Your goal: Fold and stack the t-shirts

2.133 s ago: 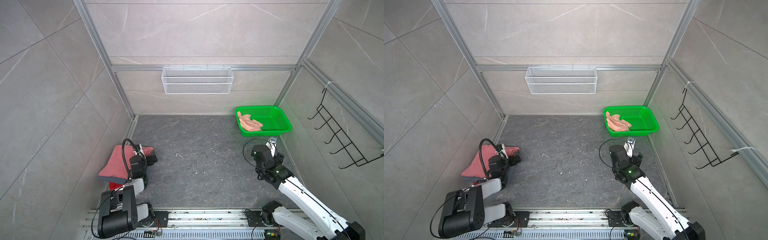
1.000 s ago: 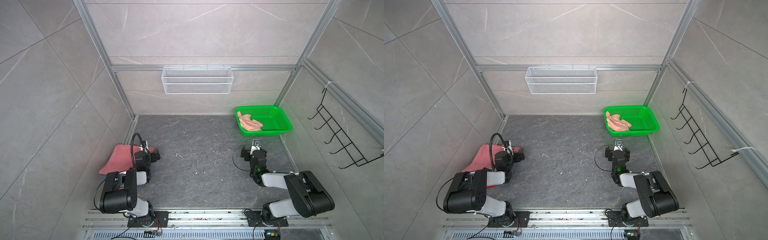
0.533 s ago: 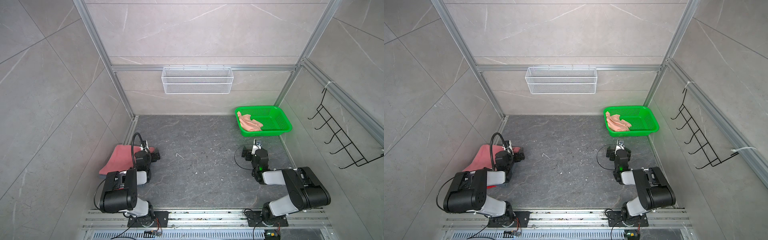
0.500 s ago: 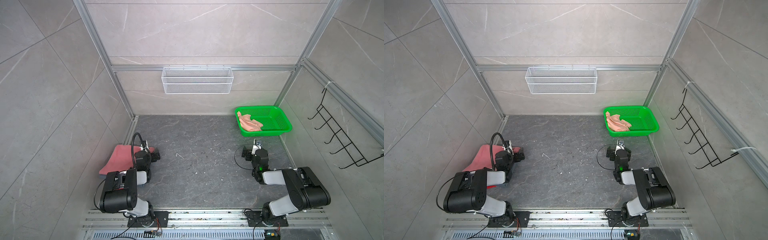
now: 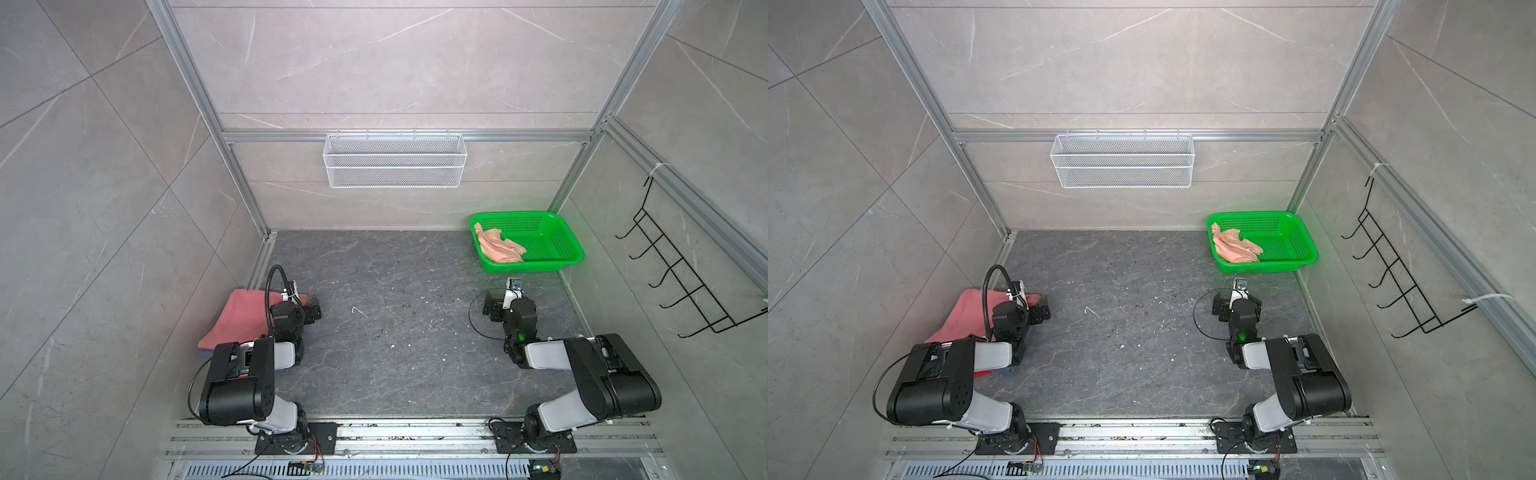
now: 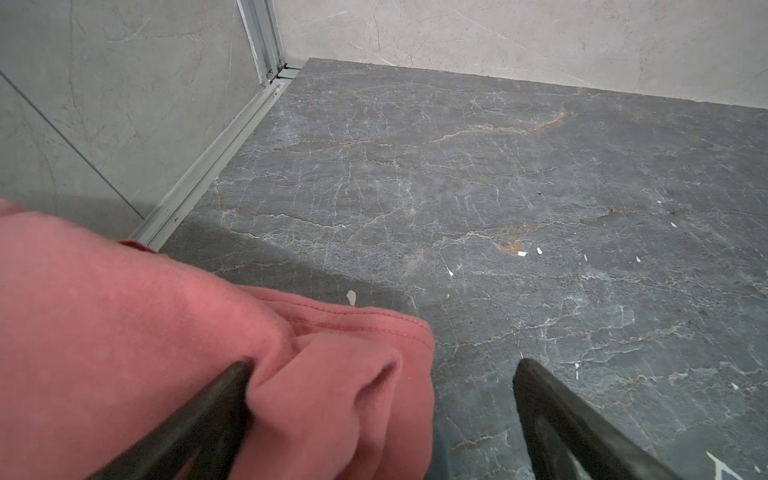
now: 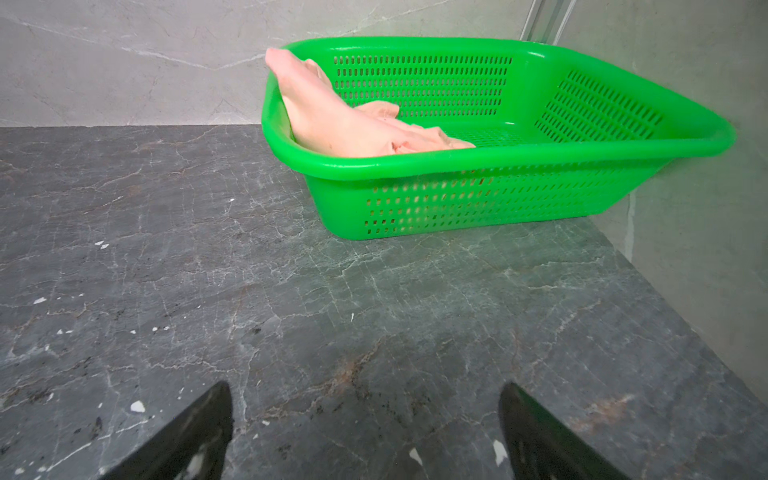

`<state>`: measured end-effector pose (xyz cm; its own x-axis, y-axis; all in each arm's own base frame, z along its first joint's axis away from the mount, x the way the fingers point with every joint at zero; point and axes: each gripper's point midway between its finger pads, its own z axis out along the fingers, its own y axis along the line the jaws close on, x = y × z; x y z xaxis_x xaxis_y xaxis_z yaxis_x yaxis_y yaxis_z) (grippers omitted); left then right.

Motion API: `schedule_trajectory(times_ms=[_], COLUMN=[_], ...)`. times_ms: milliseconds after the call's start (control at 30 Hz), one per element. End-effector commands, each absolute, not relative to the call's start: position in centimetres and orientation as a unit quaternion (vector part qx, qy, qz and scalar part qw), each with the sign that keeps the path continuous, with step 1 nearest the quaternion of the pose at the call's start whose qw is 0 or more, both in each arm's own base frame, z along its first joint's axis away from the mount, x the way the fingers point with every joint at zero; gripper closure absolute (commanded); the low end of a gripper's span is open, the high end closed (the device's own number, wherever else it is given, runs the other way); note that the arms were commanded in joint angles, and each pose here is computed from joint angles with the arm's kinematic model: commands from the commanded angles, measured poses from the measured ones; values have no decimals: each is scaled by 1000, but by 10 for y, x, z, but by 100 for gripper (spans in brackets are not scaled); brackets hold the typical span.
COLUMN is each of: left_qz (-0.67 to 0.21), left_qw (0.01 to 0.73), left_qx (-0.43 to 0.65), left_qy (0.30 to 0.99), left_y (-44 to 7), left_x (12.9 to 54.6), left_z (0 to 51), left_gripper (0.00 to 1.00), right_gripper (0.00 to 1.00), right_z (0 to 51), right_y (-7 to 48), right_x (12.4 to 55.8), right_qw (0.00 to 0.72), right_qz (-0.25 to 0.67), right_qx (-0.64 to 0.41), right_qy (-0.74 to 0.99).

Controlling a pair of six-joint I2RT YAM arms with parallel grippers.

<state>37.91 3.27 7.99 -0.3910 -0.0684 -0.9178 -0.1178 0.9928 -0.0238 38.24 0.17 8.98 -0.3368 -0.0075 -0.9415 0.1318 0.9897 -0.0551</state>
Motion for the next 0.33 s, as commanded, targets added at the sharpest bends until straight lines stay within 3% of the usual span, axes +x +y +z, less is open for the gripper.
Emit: schedule_trajectory(times_ms=[0,300], left_qz=[25,25], left_qw=[554,554], left_qx=[-45,-47], left_qy=[831,831], left_y=[30,30], left_x=[384,384], left_z=[85,85], left_gripper=[0,0], right_gripper=[0,0], right_z=[95,95], right_y=[4,5], right_x=[386,384], right_qw=[578,580], right_qz=[-55,-53], right_qx=[39,38], right_qy=[813,812])
